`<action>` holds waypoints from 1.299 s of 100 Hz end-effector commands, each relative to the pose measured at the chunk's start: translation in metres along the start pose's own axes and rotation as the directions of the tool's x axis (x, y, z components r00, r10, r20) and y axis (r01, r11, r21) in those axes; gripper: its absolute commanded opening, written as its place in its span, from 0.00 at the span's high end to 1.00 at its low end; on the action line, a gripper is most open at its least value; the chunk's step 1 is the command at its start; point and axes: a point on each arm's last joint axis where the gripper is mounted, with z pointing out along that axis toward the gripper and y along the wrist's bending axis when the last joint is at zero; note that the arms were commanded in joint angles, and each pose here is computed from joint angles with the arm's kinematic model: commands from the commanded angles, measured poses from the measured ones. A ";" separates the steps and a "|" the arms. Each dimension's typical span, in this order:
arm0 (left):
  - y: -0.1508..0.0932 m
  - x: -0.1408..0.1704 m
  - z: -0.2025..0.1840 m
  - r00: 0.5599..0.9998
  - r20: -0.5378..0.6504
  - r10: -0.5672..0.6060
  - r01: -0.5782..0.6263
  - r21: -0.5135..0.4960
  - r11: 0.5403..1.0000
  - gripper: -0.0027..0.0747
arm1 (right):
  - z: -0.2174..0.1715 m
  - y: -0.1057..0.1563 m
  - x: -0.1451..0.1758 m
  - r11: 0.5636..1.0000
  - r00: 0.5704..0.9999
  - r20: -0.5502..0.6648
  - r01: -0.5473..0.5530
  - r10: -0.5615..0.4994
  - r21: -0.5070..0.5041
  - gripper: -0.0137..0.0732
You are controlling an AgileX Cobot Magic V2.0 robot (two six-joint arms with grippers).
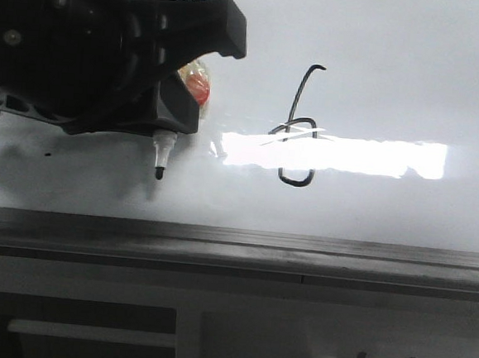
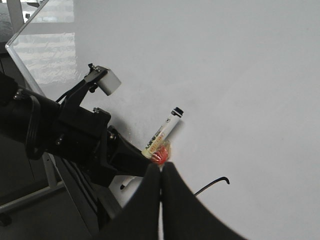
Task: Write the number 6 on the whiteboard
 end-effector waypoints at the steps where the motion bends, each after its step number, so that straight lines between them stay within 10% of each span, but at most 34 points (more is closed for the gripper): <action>1: 0.012 0.000 0.010 0.999 0.037 -0.015 0.019 -0.115 0.993 0.98 | -0.005 -0.006 -0.015 0.999 0.996 0.082 -0.020 0.015 0.051 0.92; 36: 0.013 0.000 0.011 0.999 0.039 -0.014 0.019 -0.123 0.992 0.51 | -0.005 -0.006 -0.015 0.998 0.996 0.082 -0.022 0.018 0.050 0.92; 78: 0.001 -0.011 0.006 0.996 0.068 0.064 -0.061 -0.039 0.997 0.38 | -0.005 -0.006 -0.015 0.998 0.996 0.082 -0.022 0.018 0.050 0.92; 130: -0.008 -0.046 -0.067 0.924 0.304 0.232 -0.274 0.105 0.956 0.51 | -0.038 0.000 -0.011 0.993 0.983 0.170 0.051 -0.069 0.108 0.92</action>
